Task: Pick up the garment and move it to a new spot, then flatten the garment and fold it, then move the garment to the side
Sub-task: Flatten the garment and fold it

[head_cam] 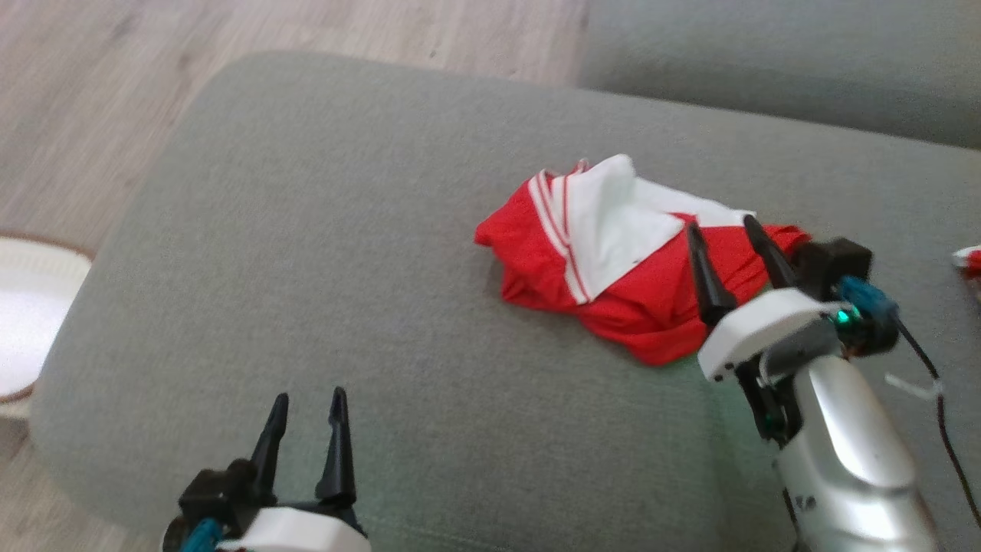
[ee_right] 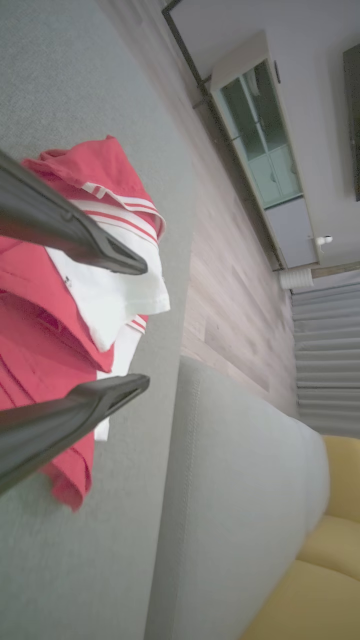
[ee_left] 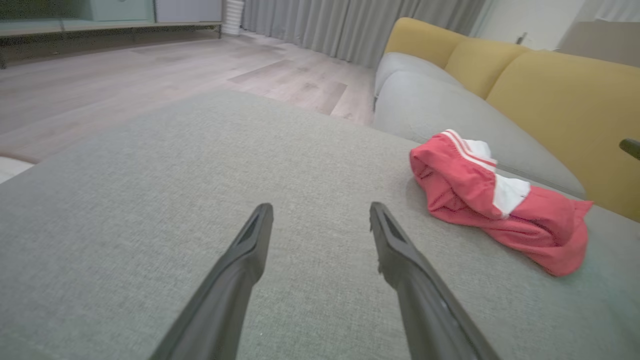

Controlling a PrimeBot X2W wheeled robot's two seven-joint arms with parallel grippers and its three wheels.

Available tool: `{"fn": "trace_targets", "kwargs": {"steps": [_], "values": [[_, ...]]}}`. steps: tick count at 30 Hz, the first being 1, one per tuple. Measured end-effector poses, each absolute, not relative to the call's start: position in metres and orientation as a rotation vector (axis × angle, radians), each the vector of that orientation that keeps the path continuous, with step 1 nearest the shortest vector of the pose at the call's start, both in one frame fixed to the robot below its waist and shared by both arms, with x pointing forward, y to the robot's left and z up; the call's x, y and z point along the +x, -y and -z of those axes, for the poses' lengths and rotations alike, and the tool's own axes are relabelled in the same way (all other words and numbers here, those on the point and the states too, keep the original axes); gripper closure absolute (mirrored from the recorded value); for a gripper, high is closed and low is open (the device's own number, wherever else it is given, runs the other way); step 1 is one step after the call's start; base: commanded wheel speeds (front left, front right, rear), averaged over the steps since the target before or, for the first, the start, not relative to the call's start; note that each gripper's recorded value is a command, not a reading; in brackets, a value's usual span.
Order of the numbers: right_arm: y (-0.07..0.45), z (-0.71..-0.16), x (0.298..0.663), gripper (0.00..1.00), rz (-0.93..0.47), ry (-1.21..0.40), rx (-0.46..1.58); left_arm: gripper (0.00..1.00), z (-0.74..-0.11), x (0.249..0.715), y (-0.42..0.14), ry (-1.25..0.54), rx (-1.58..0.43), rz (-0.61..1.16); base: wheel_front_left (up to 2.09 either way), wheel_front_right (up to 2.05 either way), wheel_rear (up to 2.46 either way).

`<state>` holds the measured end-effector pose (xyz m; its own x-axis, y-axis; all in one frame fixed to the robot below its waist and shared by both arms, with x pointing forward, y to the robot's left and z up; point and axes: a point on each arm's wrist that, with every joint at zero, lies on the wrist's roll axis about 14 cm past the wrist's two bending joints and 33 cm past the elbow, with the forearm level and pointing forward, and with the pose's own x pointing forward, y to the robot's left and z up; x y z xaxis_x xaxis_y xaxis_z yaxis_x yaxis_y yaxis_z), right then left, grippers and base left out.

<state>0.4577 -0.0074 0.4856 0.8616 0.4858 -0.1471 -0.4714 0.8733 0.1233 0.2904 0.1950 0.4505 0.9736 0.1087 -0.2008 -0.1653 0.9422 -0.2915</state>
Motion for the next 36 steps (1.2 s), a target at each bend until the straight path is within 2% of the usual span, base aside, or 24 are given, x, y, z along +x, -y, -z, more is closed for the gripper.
{"fn": "trace_targets", "kwargs": {"steps": [5,12,29,30,31,33,36], "values": [[-0.022,-0.448,0.467,0.0,-0.567,-0.297,0.081,0.0,-0.444,0.292,-0.207,-0.2,-0.316,-0.199,0.0,0.0,0.0],[-0.04,-0.399,0.461,0.0,-0.605,-0.471,0.067,0.0,-0.435,0.288,-0.218,-0.223,-0.313,-0.254,0.0,0.0,0.0],[-0.049,-0.398,0.5,0.0,-0.577,-0.493,0.079,0.0,-0.427,0.291,-0.222,-0.245,-0.317,-0.278,0.0,0.0,0.0],[-0.05,-0.399,0.502,0.22,-0.576,-0.487,0.079,0.0,-0.427,0.293,-0.222,-0.242,-0.316,-0.278,0.0,0.0,0.0],[-0.05,-0.4,0.503,0.69,-0.576,-0.48,0.079,0.0,-0.428,0.294,-0.222,-0.24,-0.316,-0.277,0.0,0.0,0.0],[-0.05,-0.405,0.504,1.0,-0.579,-0.457,0.078,0.0,-0.428,0.294,-0.221,-0.239,-0.316,-0.275,0.0,0.0,0.0],[-0.053,-0.417,0.503,1.0,-0.593,-0.399,0.084,0.0,-0.429,0.295,-0.22,-0.233,-0.316,-0.268,0.0,0.0,0.0]]}}
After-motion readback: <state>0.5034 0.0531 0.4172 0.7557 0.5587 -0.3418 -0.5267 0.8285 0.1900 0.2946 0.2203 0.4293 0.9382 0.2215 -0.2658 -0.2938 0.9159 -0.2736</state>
